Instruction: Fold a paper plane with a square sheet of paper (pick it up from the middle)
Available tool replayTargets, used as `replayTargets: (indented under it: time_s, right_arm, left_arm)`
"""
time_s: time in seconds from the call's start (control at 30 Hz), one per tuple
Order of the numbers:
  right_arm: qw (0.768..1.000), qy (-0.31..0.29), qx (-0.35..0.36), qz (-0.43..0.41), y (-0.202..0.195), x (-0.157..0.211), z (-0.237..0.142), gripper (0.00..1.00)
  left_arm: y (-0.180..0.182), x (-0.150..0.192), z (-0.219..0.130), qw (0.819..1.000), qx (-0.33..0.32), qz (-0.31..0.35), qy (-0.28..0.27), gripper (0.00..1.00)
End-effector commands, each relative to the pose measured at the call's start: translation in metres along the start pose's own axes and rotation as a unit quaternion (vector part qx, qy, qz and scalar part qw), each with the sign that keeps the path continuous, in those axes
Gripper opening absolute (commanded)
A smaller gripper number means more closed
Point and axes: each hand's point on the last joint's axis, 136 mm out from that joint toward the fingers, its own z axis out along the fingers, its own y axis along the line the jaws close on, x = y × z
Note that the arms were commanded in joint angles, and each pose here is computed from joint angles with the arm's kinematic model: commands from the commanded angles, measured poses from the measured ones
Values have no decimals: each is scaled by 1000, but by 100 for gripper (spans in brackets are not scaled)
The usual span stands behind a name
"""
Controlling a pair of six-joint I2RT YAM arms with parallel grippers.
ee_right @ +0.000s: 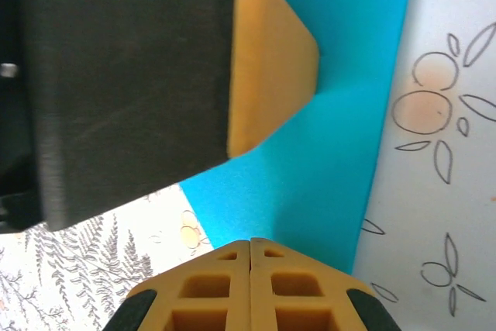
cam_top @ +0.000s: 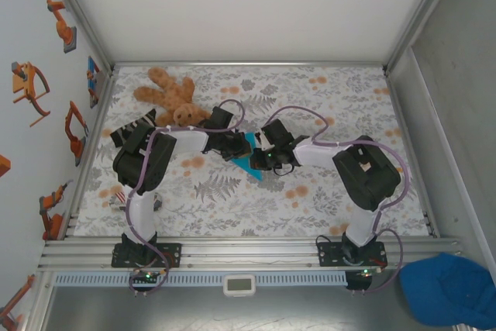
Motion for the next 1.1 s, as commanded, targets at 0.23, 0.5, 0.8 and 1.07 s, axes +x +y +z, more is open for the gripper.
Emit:
replayTargets:
  time_s: [0.23,0.5,0.8,1.07]
  right_arm:
    - [999,33,32,29,-29,22,10,0]
    - [995,59,69,44,-48,37,14,0]
    - [995,60,70,49,-45,34,11,0]
    - [994,67,70,51,-45,36,12,0]
  left_arm:
    - [23,9,2,999,-33,-12,21,8]
    - [-35,-9,-29,996,64,60,-16,12]
    - [-19,18,-15,996,72,43,-1,4]
    - [-6,28,-4,997,52,52,12,4]
